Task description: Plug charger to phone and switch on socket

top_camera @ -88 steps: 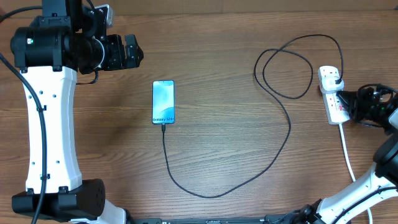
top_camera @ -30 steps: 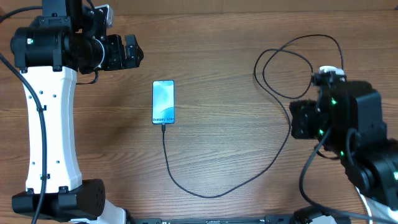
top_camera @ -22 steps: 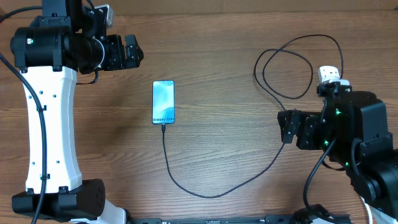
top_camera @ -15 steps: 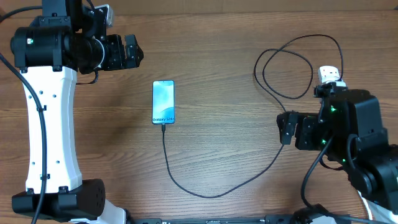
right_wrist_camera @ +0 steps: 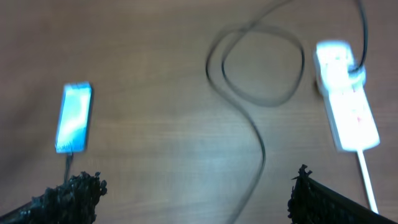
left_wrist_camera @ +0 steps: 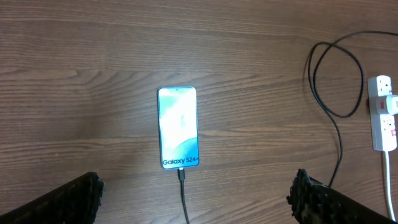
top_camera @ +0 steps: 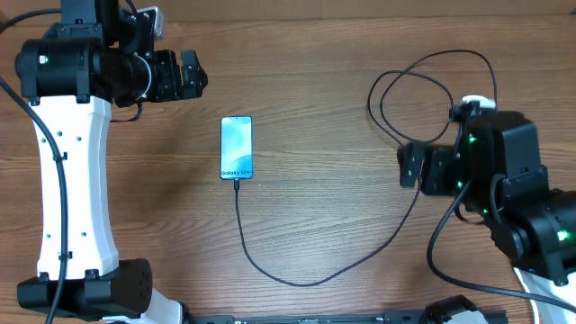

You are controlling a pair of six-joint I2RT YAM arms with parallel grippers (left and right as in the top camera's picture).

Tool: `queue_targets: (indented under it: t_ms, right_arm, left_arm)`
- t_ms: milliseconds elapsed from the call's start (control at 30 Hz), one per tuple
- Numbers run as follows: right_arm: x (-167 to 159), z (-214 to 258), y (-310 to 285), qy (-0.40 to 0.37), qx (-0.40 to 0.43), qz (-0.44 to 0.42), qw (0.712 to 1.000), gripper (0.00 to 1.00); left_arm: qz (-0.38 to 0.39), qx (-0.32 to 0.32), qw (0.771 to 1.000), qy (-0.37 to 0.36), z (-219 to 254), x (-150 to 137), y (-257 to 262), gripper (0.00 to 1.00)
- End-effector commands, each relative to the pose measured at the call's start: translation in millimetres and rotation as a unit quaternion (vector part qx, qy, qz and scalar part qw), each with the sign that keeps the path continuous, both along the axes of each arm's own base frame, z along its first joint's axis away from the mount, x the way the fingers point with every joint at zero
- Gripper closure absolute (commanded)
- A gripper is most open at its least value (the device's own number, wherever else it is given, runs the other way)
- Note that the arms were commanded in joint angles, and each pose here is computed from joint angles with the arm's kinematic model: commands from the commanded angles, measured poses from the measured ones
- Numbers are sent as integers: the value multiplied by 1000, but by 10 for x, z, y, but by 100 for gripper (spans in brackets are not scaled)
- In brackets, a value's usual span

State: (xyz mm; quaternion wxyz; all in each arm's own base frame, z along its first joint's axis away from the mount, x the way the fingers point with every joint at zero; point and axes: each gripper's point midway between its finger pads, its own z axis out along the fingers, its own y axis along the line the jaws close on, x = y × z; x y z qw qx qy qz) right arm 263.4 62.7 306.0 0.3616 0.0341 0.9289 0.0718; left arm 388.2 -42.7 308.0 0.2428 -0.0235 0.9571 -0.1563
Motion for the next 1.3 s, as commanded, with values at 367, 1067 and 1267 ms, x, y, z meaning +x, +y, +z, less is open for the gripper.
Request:
queue_targets:
  t_ms: [367,1067,1267]
  right_arm:
    - [183,281,-279,-302,36,1,953,0]
    - [-250,-537,-398,-488,44,-6,872,0]
    - [-272,-625,-407,-512,44,-8,858,0]
  left_arm:
    - [3,-2,1000,-9,66,-12,5,0]
    - [3,-2,1000,-9,66,-12,5,0]
    - [3,-2,1000,-9,66,-12,5,0]
